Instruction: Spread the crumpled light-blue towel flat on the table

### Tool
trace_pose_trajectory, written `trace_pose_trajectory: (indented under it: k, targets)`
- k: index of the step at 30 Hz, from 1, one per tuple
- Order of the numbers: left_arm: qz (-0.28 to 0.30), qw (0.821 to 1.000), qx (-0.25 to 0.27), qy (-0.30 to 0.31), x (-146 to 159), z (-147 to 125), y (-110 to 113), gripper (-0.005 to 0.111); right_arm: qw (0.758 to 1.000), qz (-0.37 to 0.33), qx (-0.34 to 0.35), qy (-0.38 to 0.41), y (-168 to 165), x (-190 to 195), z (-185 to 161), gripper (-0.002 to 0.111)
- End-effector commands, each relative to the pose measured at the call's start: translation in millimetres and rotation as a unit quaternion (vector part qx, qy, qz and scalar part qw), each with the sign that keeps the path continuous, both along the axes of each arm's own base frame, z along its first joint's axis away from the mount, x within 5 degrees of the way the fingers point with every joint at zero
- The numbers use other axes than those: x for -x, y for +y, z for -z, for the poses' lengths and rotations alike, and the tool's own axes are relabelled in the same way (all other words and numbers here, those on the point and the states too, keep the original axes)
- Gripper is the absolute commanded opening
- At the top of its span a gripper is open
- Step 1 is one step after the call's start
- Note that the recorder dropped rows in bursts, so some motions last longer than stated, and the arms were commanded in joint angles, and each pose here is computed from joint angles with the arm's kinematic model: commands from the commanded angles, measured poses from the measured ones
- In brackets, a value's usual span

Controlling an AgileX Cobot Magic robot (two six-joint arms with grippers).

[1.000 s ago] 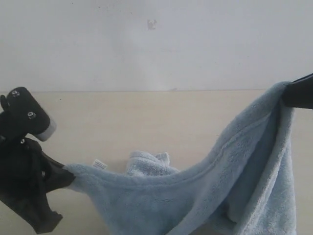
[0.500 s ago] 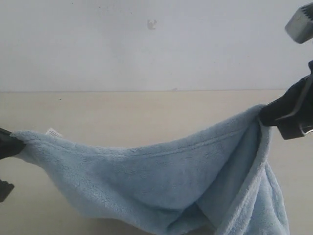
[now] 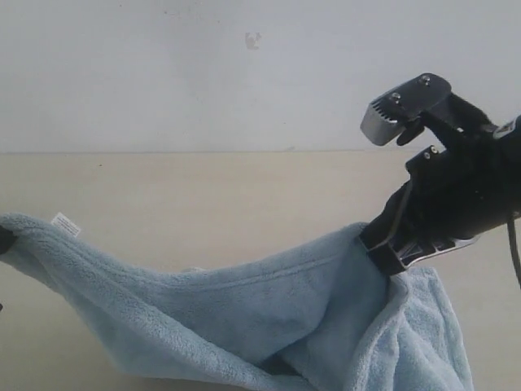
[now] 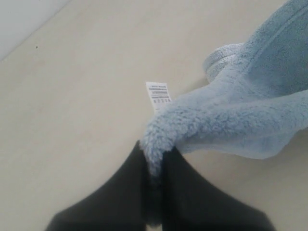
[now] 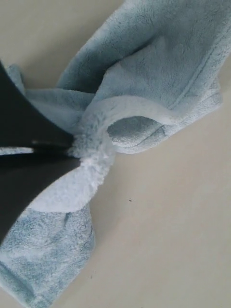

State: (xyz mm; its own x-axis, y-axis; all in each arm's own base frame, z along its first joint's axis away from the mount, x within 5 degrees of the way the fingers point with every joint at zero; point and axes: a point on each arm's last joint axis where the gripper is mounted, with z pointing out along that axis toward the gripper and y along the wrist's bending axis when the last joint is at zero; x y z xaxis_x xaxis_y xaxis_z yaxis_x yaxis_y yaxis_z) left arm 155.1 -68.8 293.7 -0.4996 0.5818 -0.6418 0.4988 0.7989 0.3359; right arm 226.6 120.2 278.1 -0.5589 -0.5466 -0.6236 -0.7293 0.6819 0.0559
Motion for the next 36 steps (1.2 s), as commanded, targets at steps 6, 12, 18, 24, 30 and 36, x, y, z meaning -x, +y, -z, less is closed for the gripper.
trace_pose_trajectory:
  k: [6,12,18,24,30,36]
  targets:
    - [-0.009,1.0,0.011,-0.008,0,-4,1,0.004,1.0,0.002,-0.002,-0.012,3,-2,0,0.0]
    - [-0.009,1.0,0.011,-0.008,0,-4,1,0.004,0.996,0.078,0.035,-0.018,-8,-9,3,0.057]
    - [-0.008,1.0,0.011,-0.006,1,-1,1,0.004,0.995,0.094,0.024,-0.028,-13,-1,-10,0.056]
    - [-0.005,1.0,0.016,-0.012,0,-2,0,0.004,0.995,0.073,0.051,0.045,-15,17,0,0.056]
    - [-0.006,1.0,0.021,-0.015,0,-2,0,0.004,0.995,0.001,0.069,0.074,11,48,32,0.056]
    - [-0.007,1.0,0.024,-0.017,-1,-3,0,0.004,0.991,-0.048,0.094,0.082,44,77,54,0.056]
